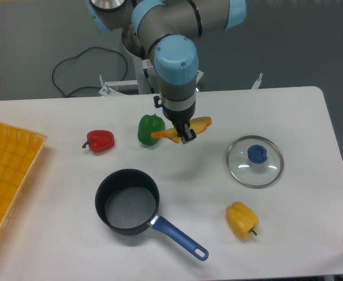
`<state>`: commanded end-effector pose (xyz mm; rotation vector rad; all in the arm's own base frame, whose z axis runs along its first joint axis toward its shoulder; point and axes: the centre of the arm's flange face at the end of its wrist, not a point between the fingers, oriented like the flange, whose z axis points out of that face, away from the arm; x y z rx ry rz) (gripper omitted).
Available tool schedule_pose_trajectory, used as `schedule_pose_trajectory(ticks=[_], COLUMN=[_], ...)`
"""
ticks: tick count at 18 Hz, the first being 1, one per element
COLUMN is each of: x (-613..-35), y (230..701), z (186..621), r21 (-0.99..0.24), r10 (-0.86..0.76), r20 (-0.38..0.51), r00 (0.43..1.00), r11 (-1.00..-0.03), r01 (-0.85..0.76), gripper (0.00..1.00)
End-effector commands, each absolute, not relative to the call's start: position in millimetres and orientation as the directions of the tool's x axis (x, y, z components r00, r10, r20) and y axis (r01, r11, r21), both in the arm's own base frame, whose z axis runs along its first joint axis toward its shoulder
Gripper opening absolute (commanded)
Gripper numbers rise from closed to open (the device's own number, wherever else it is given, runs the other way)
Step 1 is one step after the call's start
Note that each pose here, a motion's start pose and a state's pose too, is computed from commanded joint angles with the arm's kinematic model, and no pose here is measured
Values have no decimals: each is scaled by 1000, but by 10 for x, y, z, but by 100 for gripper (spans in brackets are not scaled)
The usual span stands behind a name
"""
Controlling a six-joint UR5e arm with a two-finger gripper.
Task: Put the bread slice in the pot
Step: 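Carry the held bread slice toward the dark blue saucepan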
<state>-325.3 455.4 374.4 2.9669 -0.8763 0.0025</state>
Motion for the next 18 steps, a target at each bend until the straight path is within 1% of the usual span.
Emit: schedule_pose_trajectory(ticks=[2,6,12,18], x=[-3249,-3187,-3189,-3189], y=[4621,4824,4998,4998], z=[3736,3737,3832,3887], r21=[43,-10,-22,-26], r10=[-489,-336,-322,-298], r20=[11,15,-7,-14], r00=[872,942,947,955], r11=[-871,-942,-946,-954], r01=[-489,-336,-323,-298], gripper=[0,0,0,0])
